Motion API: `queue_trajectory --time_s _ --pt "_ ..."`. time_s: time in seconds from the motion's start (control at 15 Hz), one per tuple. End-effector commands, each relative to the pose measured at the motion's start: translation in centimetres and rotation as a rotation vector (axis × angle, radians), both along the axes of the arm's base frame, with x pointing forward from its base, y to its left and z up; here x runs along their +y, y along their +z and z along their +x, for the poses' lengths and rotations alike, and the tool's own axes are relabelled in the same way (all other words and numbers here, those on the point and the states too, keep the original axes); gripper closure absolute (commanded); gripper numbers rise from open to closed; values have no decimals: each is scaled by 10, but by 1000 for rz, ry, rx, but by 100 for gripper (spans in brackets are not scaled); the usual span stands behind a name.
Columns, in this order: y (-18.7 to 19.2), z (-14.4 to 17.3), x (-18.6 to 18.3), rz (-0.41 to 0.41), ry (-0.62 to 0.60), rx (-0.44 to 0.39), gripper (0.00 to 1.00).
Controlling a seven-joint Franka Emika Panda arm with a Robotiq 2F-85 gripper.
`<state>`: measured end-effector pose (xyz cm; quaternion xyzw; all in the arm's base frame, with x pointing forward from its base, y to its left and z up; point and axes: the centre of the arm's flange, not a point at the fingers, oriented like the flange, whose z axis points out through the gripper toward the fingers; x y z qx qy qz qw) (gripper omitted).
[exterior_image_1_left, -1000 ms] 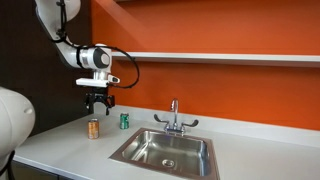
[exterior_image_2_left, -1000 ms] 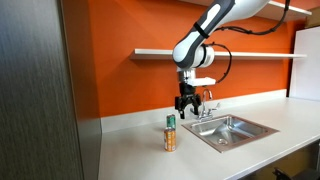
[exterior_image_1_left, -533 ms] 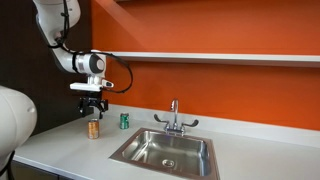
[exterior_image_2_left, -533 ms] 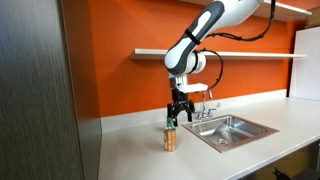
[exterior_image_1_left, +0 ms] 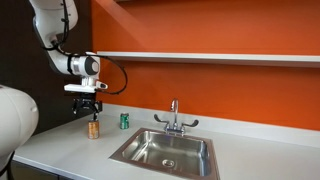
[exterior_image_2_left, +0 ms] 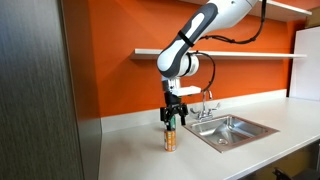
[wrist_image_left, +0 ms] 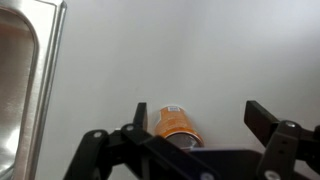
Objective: Pick up the orange canned drink and put it in the sink
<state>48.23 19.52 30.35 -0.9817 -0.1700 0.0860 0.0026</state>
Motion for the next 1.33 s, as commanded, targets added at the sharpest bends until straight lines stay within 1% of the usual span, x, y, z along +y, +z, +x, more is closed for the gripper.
queue_trajectory --time_s 0.0,0.47,0.8,1.27 --pt "-3 14 0 -12 -1 3 0" --pt "-14 28 -5 -19 1 12 0" --pt "-21 33 -2 -24 18 18 0" --pt "-32 42 3 -11 32 16 0"
